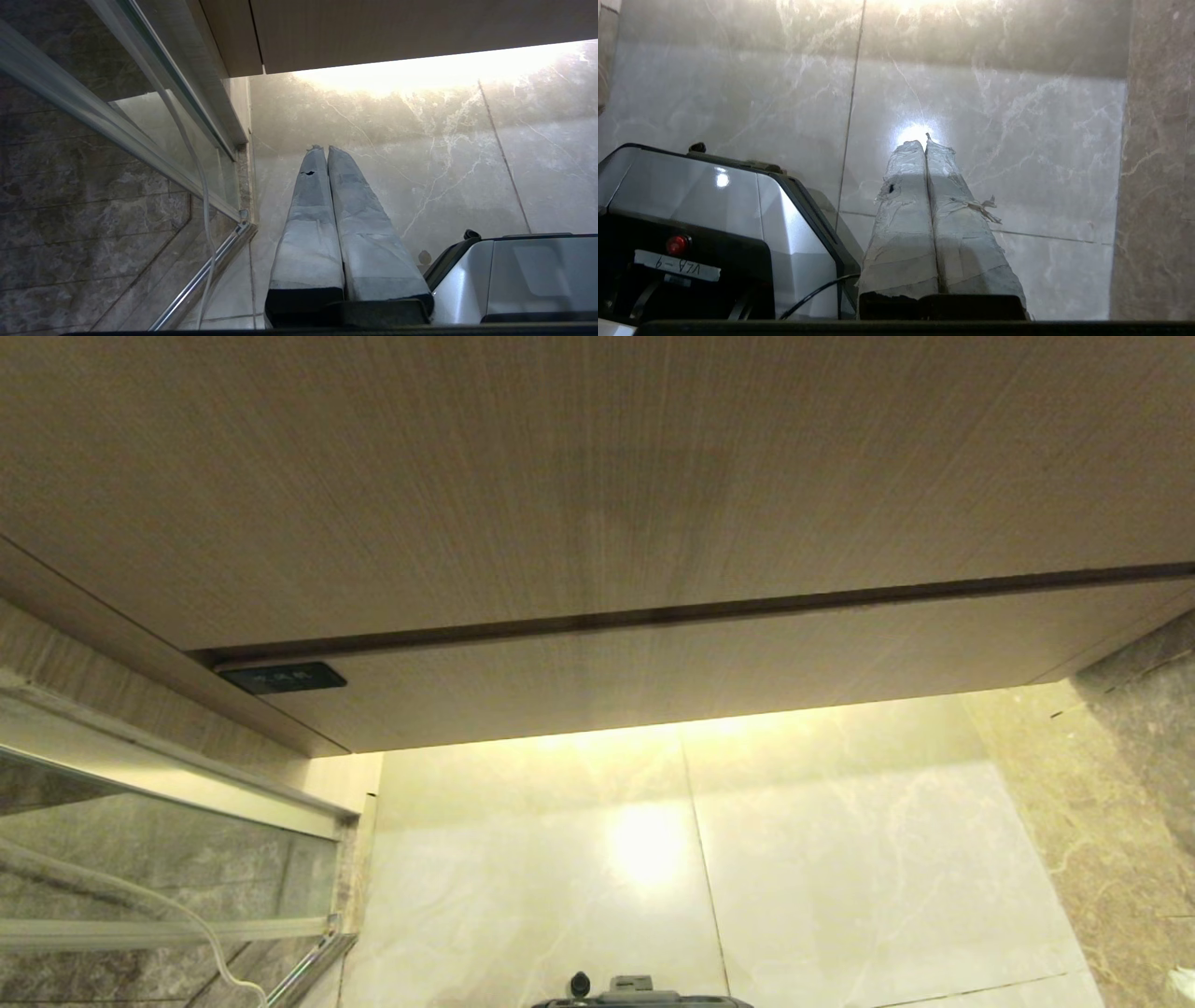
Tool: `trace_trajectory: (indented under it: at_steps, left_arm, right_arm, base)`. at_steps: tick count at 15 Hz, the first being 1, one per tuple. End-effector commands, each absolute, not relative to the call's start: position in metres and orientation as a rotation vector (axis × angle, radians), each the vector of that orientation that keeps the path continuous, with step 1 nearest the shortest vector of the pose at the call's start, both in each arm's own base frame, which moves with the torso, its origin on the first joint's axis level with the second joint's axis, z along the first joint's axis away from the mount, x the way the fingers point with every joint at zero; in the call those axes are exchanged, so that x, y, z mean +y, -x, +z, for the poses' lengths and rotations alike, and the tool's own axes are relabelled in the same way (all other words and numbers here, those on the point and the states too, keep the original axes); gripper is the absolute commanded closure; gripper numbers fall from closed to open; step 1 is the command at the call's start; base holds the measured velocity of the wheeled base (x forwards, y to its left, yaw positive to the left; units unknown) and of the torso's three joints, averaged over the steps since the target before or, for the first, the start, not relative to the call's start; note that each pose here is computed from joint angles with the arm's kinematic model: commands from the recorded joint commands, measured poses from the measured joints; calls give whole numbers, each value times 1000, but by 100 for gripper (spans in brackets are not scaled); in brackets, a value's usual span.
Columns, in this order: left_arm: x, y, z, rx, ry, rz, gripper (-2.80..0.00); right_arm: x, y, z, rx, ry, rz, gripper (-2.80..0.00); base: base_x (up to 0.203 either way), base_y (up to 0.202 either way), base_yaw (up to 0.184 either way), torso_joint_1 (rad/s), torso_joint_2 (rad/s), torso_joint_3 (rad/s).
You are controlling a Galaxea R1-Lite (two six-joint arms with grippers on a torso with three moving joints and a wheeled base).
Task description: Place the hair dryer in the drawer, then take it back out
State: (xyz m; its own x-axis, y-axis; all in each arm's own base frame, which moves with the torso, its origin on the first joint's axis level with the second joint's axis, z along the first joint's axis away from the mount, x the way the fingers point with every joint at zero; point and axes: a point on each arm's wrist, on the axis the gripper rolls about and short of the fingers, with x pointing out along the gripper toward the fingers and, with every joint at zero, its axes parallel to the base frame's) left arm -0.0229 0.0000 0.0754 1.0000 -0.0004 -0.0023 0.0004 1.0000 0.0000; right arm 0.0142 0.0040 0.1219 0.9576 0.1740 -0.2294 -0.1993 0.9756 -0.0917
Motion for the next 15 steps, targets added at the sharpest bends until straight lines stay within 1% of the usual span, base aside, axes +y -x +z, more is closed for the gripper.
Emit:
trace_trajectory:
  at_steps: [1, 5, 7, 8, 9, 15]
  left_arm:
    - [0, 23, 76, 1, 0, 0, 0]
    - [0, 23, 75, 3, 0, 0, 0]
    - [0, 23, 76, 2, 0, 0, 0]
    - [0, 23, 75, 2, 0, 0, 0]
    - [0, 23, 75, 1, 0, 0, 0]
    - [0, 23, 75, 3, 0, 0, 0]
  right_arm:
    - [4, 6, 97, 81, 121, 178, 0]
    - [3, 20, 91, -100, 114, 118, 0]
    - [0, 22, 85, -75, 110, -13, 0]
    - [-1, 22, 83, -64, 104, -25, 0]
    - [0, 23, 79, -31, 100, 19, 0]
    - [0, 23, 76, -2, 32, 17, 0]
  base:
    - [0, 0, 0, 0, 0, 0]
    - [0, 0, 0, 0, 0, 0]
    - [0, 0, 0, 0, 0, 0]
    - [0, 0, 0, 0, 0, 0]
    - [0, 0, 0, 0, 0, 0]
    - [0, 0, 0, 0, 0, 0]
